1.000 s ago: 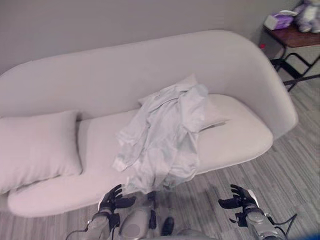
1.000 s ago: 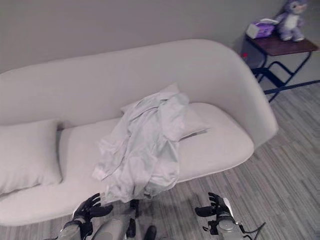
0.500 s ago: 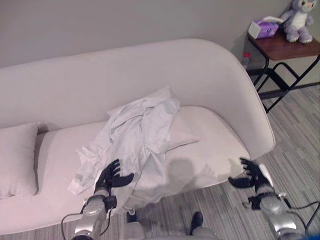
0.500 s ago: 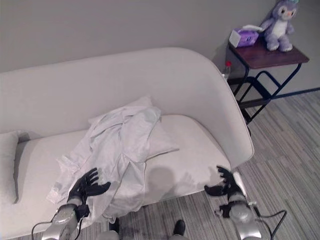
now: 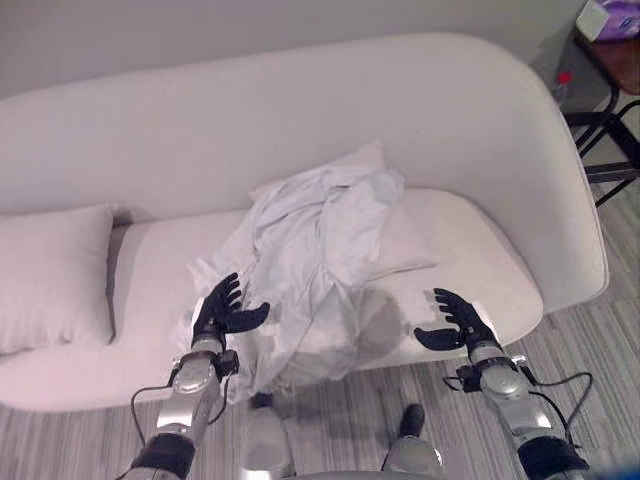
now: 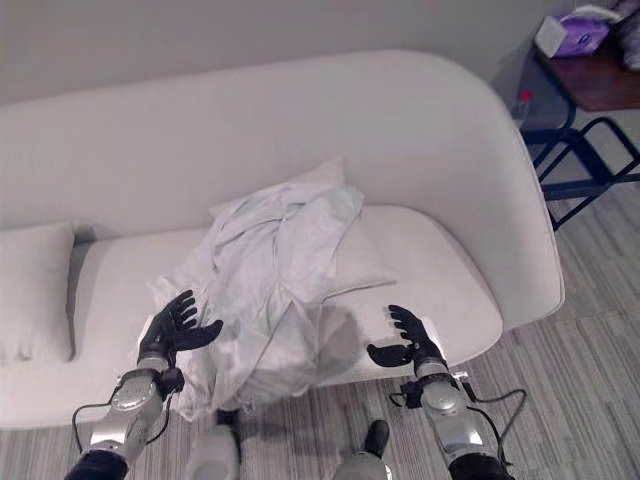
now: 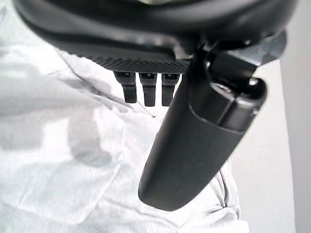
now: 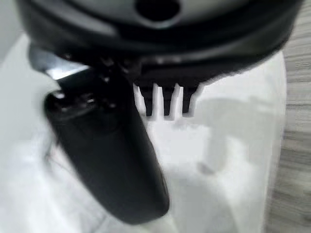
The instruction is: Hang the clothes on the sofa on the clothes rack.
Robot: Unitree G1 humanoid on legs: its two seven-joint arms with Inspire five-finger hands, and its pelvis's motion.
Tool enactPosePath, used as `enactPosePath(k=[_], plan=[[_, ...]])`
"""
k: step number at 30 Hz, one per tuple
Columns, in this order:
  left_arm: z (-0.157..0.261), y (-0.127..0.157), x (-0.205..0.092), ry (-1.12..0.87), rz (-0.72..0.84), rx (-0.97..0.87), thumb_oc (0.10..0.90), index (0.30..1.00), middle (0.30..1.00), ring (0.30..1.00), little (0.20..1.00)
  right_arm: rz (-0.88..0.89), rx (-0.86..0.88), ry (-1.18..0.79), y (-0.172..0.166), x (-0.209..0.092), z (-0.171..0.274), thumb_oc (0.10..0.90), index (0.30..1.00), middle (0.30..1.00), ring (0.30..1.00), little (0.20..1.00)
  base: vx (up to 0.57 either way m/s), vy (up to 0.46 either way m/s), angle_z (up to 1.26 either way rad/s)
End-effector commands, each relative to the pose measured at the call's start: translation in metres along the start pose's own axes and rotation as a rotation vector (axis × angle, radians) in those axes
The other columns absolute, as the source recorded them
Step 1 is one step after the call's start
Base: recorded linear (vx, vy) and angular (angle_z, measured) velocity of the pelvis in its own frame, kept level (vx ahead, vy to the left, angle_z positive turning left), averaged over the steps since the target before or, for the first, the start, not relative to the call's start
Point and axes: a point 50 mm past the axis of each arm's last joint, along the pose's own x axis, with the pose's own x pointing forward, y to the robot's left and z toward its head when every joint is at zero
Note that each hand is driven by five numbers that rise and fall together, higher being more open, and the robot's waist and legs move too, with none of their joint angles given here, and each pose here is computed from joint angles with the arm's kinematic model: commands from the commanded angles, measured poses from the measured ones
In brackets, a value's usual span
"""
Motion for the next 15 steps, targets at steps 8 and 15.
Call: enactPosePath(k=[8, 15], plan=[[0.073, 0.01, 0.001, -0.316, -0.075, 0.051, 0.8, 0.9, 0.9, 0.9, 0.9, -0.037, 0.077, -0.237, -0.004, 0.013, 0.058, 0.8, 0.9, 0.9, 0.9, 0.9, 0.0, 0.54, -0.27], [0.064, 0.003, -0.006, -0.304, -0.073, -0.017, 0.8, 0.9, 0.9, 0.9, 0.9, -0.139, 0.0, -0.281, -0.025, 0.022, 0.078, 0.8, 0.9, 0.9, 0.9, 0.9, 0.02, 0.023, 0.04]])
